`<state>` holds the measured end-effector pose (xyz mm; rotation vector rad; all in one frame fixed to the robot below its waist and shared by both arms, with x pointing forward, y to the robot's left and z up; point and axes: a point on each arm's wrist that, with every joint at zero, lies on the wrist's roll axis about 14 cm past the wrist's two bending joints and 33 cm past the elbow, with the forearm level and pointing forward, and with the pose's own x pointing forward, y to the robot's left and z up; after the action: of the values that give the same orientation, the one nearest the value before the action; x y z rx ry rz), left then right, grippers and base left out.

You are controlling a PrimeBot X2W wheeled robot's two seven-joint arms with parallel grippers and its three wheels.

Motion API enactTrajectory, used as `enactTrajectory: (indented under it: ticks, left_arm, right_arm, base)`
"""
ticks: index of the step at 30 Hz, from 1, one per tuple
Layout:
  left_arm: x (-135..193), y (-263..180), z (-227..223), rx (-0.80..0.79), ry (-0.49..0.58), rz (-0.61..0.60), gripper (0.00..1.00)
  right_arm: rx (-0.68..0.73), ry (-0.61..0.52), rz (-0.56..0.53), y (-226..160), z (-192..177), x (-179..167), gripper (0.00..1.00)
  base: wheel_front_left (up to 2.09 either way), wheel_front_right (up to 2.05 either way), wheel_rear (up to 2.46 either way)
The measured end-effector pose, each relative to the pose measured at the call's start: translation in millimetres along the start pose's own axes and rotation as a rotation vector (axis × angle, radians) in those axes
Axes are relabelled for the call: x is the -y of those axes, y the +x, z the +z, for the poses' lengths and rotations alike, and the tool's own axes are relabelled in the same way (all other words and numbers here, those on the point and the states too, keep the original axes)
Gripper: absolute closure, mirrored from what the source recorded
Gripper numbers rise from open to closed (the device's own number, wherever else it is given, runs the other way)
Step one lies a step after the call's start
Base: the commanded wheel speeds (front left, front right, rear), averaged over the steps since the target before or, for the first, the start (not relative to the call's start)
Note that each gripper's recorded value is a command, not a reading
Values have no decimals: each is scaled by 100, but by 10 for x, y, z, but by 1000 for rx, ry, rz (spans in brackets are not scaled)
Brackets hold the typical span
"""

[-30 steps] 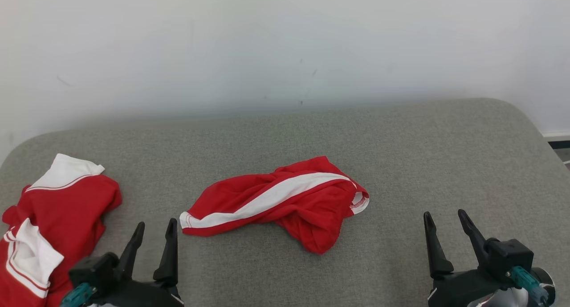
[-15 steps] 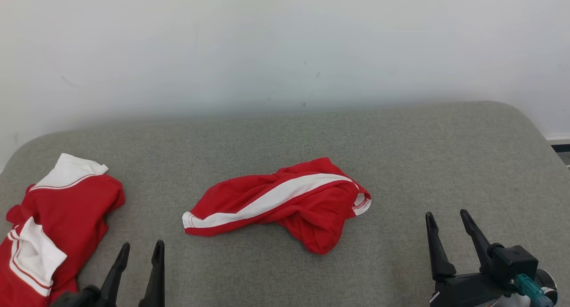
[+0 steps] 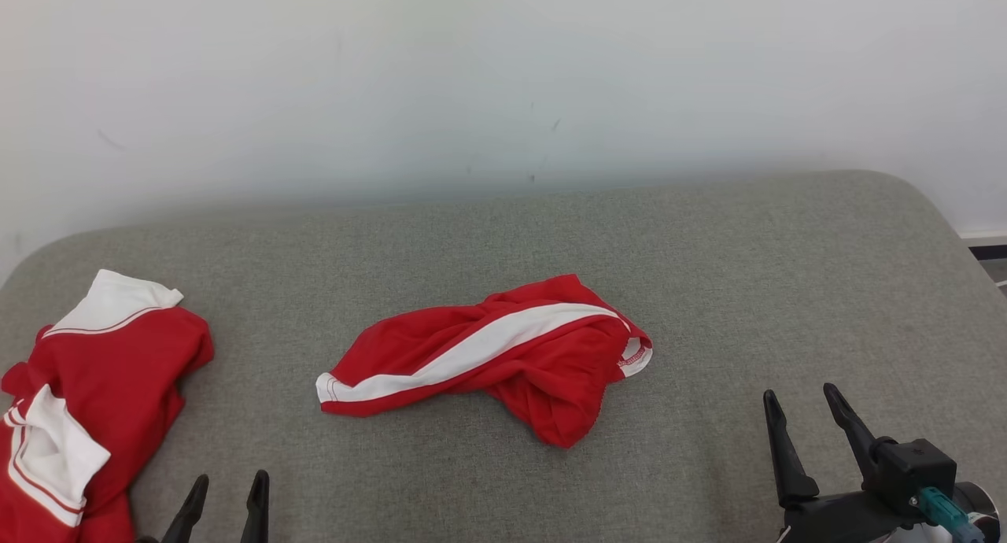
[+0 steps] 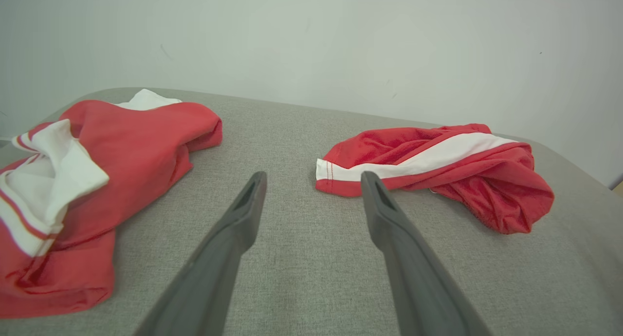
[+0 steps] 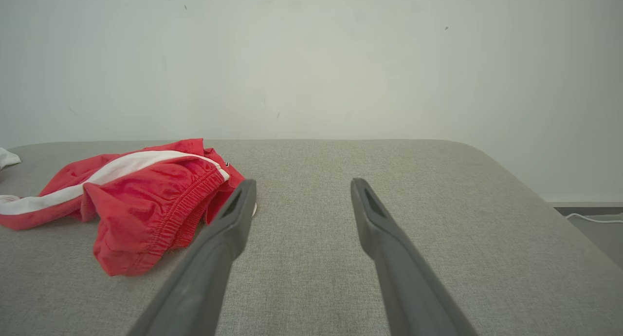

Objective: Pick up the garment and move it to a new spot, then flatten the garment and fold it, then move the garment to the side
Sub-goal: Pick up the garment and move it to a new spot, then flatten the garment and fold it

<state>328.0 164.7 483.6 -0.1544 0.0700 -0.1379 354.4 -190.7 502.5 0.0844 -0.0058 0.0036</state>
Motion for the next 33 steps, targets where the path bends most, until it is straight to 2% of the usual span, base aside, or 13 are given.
enactTrajectory:
  ticks: [19,25,30,33]
  left_arm:
    - [58,48,-80,-52,-3,-18,0]
    - [89,121,-179,-125,-11,-34,0]
    - [-14,357,-156,-195,19,-19,0]
    - [-63,474,-189,-253,33,-7,0]
  right_arm:
    - [-65,10,-8,6,-156,-18,0]
    - [-150,39,-7,14,-316,-57,0]
    - [-262,32,65,48,-495,-242,0]
    - [-293,17,126,183,-475,-374,0]
  base:
    - [0,0,0]
    - [0,0,0]
    - [0,0,0]
    - [0,0,0]
